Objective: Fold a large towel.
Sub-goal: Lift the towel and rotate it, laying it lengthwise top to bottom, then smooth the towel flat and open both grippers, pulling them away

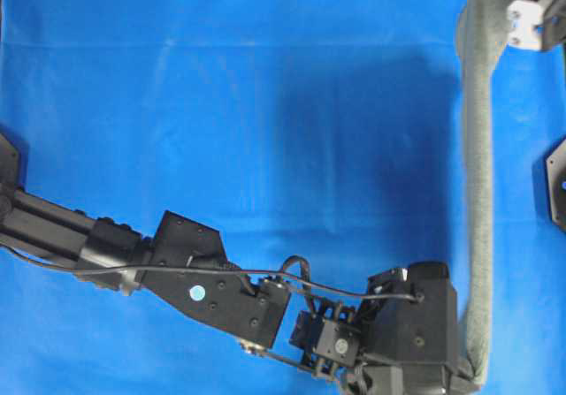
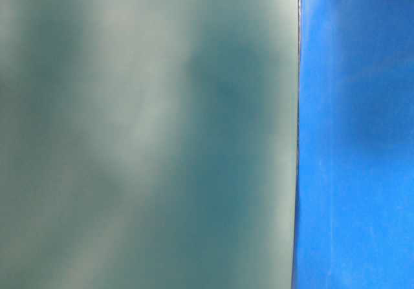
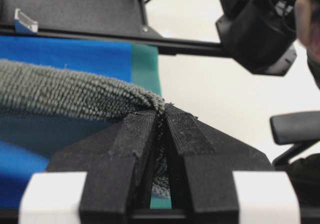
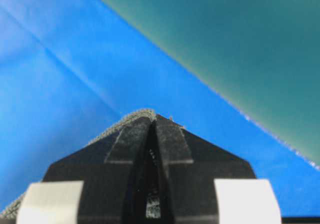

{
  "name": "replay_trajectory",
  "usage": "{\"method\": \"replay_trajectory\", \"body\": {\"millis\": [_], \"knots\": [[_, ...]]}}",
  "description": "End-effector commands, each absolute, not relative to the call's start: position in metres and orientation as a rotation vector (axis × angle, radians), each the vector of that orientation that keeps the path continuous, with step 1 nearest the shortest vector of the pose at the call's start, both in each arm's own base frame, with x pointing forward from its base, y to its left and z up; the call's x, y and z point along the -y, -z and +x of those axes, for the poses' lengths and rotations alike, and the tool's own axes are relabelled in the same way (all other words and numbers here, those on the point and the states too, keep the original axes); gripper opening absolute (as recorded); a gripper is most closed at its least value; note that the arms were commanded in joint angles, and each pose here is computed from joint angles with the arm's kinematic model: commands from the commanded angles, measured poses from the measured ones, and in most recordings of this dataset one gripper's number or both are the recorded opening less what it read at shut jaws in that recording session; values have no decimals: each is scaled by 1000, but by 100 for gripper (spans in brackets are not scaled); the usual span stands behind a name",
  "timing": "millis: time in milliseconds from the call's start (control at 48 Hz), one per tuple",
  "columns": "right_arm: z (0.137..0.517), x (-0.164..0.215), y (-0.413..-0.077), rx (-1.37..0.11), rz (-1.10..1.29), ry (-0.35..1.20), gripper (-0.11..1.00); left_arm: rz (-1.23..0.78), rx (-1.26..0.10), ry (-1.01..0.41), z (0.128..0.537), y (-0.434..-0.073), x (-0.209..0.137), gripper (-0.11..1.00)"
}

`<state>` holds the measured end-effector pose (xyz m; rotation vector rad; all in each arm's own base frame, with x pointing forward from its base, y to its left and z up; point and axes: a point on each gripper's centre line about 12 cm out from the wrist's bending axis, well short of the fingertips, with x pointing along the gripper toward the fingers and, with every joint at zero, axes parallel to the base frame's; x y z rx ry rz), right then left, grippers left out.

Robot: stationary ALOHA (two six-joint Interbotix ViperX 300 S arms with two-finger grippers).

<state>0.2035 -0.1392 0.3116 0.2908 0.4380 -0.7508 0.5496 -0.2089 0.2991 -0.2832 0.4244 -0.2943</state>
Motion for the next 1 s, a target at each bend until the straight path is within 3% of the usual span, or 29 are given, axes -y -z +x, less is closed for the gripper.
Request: {"method": "replay_trajectory", "body": {"millis": [0, 271, 542, 729, 980], "knots": [[218, 149, -308, -452, 284, 747, 2, -309, -449, 315, 532, -312, 221, 3], [300, 177, -272, -433, 275, 609, 2, -518, -707, 187, 454, -240, 198, 3], [372, 193, -240, -430, 240, 500, 2, -663, -807, 112, 387, -172, 185, 3], [398, 193, -229, -462, 187, 463, 2, -667, -844, 79, 371, -159, 175, 3], [402, 186, -221, -513, 79, 421, 2, -668, -848, 38, 375, -159, 159, 3]]}}
